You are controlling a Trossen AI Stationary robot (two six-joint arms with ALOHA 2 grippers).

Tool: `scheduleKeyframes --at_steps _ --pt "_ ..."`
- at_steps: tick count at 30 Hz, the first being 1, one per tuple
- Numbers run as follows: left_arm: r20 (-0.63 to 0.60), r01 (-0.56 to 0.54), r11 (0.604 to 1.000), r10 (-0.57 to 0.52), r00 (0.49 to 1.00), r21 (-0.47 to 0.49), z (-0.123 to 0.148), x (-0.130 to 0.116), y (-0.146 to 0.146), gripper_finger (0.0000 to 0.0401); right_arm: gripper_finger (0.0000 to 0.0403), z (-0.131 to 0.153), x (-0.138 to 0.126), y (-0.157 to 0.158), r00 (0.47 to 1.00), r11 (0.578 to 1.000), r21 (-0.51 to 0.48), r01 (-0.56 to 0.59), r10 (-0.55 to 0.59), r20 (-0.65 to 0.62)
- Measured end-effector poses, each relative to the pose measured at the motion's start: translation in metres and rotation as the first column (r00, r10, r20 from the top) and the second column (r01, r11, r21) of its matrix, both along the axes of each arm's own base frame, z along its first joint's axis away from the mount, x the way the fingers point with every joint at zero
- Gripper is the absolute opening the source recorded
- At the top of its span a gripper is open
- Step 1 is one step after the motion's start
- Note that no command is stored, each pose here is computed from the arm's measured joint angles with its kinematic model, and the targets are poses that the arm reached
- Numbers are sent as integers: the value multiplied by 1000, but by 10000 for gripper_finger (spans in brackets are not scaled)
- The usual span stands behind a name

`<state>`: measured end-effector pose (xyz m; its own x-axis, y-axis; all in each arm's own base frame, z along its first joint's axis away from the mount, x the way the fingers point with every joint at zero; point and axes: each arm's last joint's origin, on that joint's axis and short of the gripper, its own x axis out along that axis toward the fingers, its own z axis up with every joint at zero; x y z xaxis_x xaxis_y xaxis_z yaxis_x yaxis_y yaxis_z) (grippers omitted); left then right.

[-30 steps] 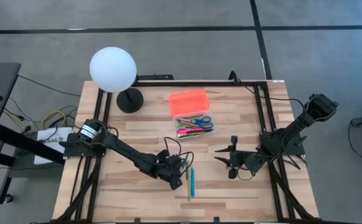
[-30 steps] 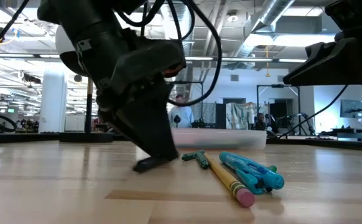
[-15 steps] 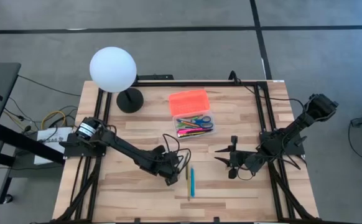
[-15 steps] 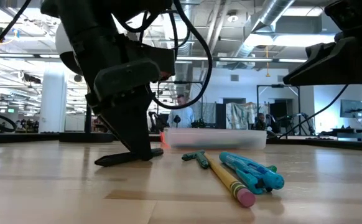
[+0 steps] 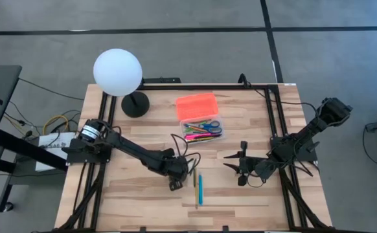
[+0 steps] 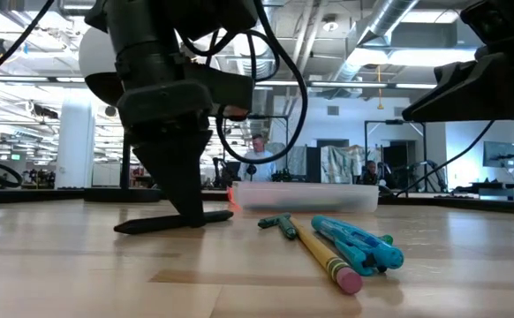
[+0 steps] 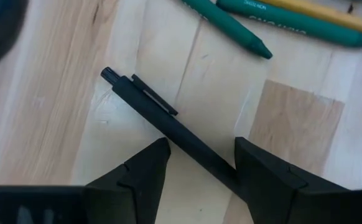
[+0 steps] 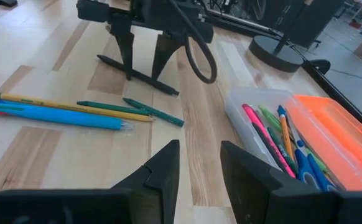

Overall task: Pick & place school supplies into a supply box
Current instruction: Put the black pen into the orange supply box

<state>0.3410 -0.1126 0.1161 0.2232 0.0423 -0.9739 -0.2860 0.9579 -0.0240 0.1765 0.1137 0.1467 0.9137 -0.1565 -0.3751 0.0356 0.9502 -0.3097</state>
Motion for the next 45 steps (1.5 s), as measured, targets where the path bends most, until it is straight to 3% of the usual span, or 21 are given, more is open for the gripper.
scheduleKeyframes --at_steps 14,29,39,45 --pt "-41 34 999 -34 999 -1 3 0 14 180 111 -2 -1 -1 1000 1000 4 10 -9 -19" --pt "-49 -38 999 39 998 36 3 -1 18 70 111 -2 -1 -1 1000 1000 5 11 -11 -21" --pt "-70 135 990 -131 989 50 3 -2 18 34 111 -5 -3 -2 999 999 29 33 -31 -42" --pt "-68 124 991 -120 990 52 3 -2 18 48 111 -5 -3 -2 999 999 29 33 -32 -42"
